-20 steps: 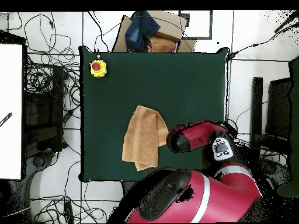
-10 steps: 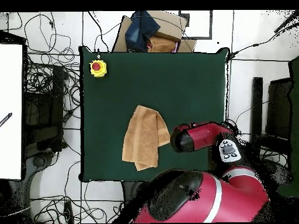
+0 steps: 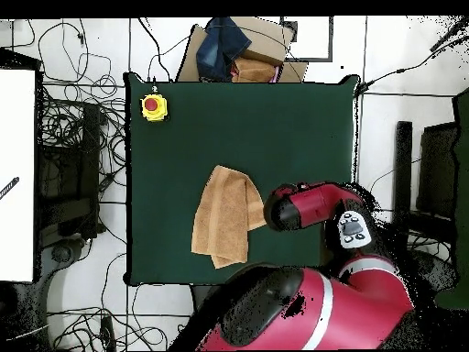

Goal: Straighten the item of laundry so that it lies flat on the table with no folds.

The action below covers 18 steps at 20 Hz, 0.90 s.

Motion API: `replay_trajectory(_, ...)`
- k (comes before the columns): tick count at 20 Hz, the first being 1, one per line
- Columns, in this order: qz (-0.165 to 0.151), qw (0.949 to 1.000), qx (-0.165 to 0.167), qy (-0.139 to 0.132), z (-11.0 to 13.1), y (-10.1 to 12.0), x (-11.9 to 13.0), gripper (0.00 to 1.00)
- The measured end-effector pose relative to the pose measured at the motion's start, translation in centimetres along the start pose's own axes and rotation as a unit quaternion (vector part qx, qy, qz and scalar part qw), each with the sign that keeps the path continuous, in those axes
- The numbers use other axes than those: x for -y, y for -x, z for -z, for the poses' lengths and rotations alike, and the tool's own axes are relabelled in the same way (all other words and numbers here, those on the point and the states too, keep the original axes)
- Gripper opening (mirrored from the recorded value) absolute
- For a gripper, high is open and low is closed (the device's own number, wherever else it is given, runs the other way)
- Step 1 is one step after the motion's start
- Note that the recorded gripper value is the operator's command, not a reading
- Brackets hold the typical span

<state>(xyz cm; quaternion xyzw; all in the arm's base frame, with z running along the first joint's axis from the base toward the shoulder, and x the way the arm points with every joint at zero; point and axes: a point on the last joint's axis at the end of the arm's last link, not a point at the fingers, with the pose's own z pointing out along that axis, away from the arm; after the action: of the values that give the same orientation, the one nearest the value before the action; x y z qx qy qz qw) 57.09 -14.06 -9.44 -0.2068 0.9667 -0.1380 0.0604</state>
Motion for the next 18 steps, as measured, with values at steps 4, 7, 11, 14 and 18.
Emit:
replay_trajectory(4,0.004,0.9999,0.007,-0.007,0.0,1.1,0.3,1.0)
replay_trajectory(7,0.007,0.9998,0.013,-0.012,0.2,1.9,0.5,1.0)
replay_trajectory(11,0.014,0.9996,0.017,-0.019,0.4,2.7,0.4,1.0)
replay_trajectory(14,0.023,0.9992,0.02,-0.024,0.6,3.5,0.1,1.0)
replay_trajectory(18,0.052,0.9975,0.023,-0.042,0.7,5.1,-1.0,1.0)
